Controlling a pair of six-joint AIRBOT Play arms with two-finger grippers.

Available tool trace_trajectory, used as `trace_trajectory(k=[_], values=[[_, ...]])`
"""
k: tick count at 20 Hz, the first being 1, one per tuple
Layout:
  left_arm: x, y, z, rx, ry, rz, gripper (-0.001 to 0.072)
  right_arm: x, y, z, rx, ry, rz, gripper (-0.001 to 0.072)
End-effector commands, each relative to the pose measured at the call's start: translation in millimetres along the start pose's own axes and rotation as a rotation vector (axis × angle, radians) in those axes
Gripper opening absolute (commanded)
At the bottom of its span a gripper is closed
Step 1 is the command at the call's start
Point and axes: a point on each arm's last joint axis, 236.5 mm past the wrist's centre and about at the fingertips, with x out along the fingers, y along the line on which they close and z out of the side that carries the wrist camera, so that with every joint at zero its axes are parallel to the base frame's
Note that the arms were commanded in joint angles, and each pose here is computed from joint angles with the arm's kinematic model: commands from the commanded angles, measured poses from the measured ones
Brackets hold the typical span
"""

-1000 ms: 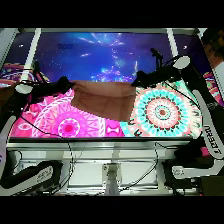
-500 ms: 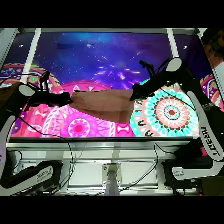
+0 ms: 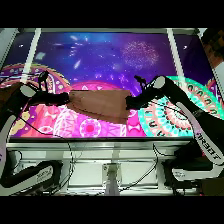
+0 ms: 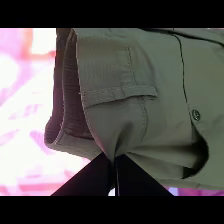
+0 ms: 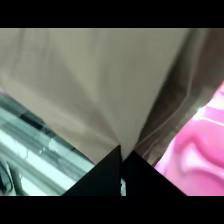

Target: Fold the clothes and pants, and hang the long-sleeved shirts on hangers.

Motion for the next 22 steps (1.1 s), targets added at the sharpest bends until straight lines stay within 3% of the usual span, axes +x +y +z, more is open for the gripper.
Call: trace_trajectory(k=[1,10,16,22], values=[[2.9,4.7,3.4,0.003,-0.013,0.015,0.0015,15.2,-15.2,-5.6,0.059,-0.013,-0.020,0.0011],[3.8,5.3,-5.2,0.010,0.025,0.014,0.0016,11.1,27.2,-33.8,0.125,0.112,0.155,0.0011],[3.6,11.9,-6.6,0.032,0.031,0.041,0.0016,-13.5,74.5,-37.9,0.068,0.102,0.330,0.0011],[3.6,12.9,-2.9,0.033,0.016,0.046,0.0016,-1.5,81.3,-55.9,-0.023,0.116,0.256,0.0011]])
